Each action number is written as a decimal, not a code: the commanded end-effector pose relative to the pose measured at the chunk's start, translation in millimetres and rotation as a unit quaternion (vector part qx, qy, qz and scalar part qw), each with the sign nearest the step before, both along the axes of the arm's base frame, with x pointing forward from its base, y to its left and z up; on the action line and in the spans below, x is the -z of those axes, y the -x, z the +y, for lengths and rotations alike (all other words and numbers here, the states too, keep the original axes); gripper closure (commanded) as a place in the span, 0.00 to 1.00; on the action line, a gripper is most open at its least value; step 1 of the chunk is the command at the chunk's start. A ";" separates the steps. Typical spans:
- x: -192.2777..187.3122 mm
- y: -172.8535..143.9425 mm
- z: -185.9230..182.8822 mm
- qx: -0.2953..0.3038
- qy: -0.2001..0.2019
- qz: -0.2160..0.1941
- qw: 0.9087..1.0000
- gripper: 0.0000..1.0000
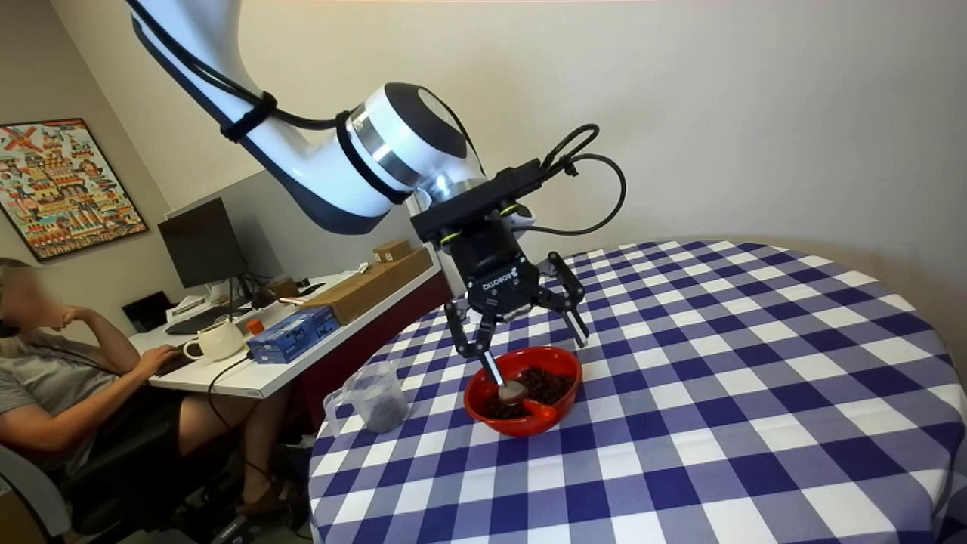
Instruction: Put the spoon in the red bowl then take it out of the bowl and set it down on the table
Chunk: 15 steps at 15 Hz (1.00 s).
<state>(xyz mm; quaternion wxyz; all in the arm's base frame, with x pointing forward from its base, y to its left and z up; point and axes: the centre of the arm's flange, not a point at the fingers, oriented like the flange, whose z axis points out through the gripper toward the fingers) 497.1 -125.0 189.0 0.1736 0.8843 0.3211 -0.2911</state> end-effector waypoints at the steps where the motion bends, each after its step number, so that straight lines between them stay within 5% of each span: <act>1: 23.9 21.2 7.9 -0.022 0.000 -0.017 1.000 0.00; 8: 60.0 10.2 27.9 -0.014 0.009 -0.050 0.999 0.01; 10: 66.0 7.0 29.3 -0.011 0.012 -0.054 0.998 0.26; 15: 68.6 1.5 31.6 -0.006 0.013 -0.063 0.998 0.57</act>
